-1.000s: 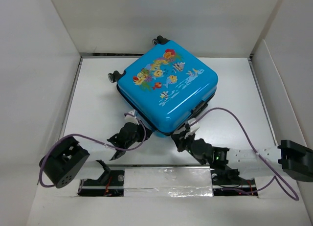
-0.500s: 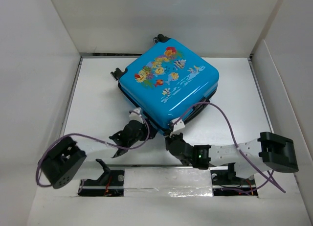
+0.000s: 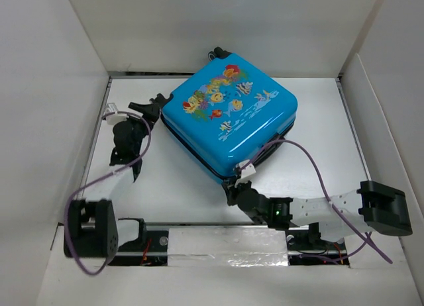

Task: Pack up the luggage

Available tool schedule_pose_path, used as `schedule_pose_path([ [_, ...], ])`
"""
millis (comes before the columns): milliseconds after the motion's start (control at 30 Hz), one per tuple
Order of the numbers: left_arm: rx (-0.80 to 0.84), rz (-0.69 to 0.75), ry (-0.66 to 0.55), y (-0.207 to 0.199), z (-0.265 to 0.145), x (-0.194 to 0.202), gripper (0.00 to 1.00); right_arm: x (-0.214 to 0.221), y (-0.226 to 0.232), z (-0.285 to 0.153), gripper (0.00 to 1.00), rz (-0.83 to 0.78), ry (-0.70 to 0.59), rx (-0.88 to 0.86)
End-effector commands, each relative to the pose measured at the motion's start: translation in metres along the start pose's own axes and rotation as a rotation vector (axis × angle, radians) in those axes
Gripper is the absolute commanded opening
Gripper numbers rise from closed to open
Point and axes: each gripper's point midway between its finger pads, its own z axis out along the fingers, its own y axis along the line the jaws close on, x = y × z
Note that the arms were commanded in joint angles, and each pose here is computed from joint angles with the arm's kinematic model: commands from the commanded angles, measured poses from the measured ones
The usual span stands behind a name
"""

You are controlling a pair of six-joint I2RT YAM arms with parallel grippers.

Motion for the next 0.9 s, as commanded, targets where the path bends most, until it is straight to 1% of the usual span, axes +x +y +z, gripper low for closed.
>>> schedule_pose_path([
  [0, 0.079, -0.138, 0.031, -0.009, 0.034, -0.015, 0.95, -0.008, 0.044, -0.012, 0.00, 0.105, -0.004, -0.187],
  [33, 0.158, -0.183, 0.018, -0.023, 0.039, -0.024, 0.95, -0.008, 0.044, -0.012, 0.00, 0.102, -0.003, -0.187],
  [67, 0.135, -0.211, 0.049, -0.008, 0.052, -0.016, 0.96, -0.007, 0.045, -0.013, 0.00, 0.102, 0.003, -0.197],
  [100, 0.163, -0.226, 0.052, -0.015, 0.064, -0.024, 0.98, -0.005, 0.045, -0.013, 0.00, 0.102, 0.005, -0.199],
  [133, 0.186, -0.237, 0.086, -0.016, 0.069, -0.023, 0.99, -0.006, 0.045, -0.013, 0.00, 0.103, 0.002, -0.201],
  [167, 0.183, -0.273, 0.101, -0.006, 0.081, -0.018, 0.99, -0.004, 0.045, -0.014, 0.00, 0.102, 0.007, -0.207],
  [233, 0.180, -0.302, 0.098, -0.003, 0.093, -0.023, 0.99, -0.005, 0.046, -0.015, 0.00, 0.101, 0.005, -0.215],
  [300, 0.178, -0.298, 0.090, 0.002, 0.104, -0.023, 0.99, -0.005, 0.047, -0.016, 0.00, 0.097, 0.007, -0.224],
  [333, 0.194, -0.288, 0.083, -0.007, 0.111, -0.030, 0.99, -0.005, 0.047, -0.016, 0.00, 0.096, 0.006, -0.228],
  [367, 0.182, -0.285, 0.089, -0.003, 0.115, -0.028, 0.99, -0.004, 0.048, -0.017, 0.00, 0.096, 0.010, -0.235],
  [500, 0.227, -0.275, 0.093, -0.016, 0.134, -0.035, 0.99, -0.002, 0.048, -0.017, 0.00, 0.096, 0.008, -0.243],
  [533, 0.223, -0.275, 0.111, -0.014, 0.139, -0.032, 0.99, -0.002, 0.048, -0.017, 0.00, 0.095, 0.008, -0.241],
  [567, 0.184, -0.292, 0.128, 0.000, 0.145, -0.024, 0.99, -0.002, 0.047, -0.017, 0.00, 0.095, 0.008, -0.240],
  [667, 0.176, -0.320, 0.145, 0.010, 0.154, -0.016, 0.99, -0.003, 0.046, -0.017, 0.00, 0.095, 0.008, -0.234],
  [867, 0.146, -0.357, 0.182, 0.021, 0.161, 0.005, 0.99, -0.005, 0.046, -0.017, 0.00, 0.099, 0.007, -0.230],
])
